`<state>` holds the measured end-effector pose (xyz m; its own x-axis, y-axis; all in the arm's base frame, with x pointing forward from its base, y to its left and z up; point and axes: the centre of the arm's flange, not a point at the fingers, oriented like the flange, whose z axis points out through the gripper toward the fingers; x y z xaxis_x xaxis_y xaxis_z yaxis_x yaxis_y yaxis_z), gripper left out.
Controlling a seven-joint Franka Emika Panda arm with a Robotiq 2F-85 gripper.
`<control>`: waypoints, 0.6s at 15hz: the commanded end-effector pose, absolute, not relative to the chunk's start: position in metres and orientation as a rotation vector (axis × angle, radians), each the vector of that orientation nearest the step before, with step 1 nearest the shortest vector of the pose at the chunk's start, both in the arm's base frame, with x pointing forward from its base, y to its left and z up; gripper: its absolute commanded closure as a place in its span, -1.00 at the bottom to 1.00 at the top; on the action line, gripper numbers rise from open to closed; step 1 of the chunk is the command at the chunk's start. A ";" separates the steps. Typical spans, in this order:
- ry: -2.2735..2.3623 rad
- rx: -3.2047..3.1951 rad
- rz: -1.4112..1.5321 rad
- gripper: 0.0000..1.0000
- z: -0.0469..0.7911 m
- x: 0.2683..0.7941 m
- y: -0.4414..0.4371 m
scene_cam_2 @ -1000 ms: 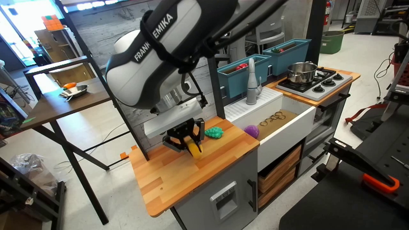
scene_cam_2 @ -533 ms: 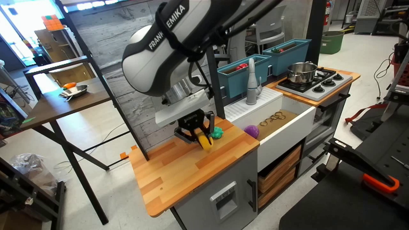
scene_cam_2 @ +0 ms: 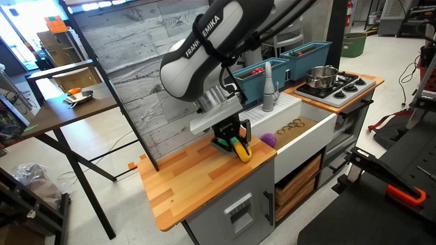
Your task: Move the yellow ball to the right
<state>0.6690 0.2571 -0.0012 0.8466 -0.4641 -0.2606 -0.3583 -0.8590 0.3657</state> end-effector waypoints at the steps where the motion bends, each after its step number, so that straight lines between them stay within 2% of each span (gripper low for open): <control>1: -0.655 2.684 -0.553 0.88 -0.009 0.667 0.255; 2: -0.658 2.680 -0.544 0.88 -0.010 0.669 0.254; 3: -0.664 2.680 -0.540 0.02 -0.010 0.670 0.255; 5: -0.674 2.682 -0.533 -0.12 -0.009 0.672 0.256; 9: -0.663 2.693 -0.584 -0.71 -0.005 0.670 0.259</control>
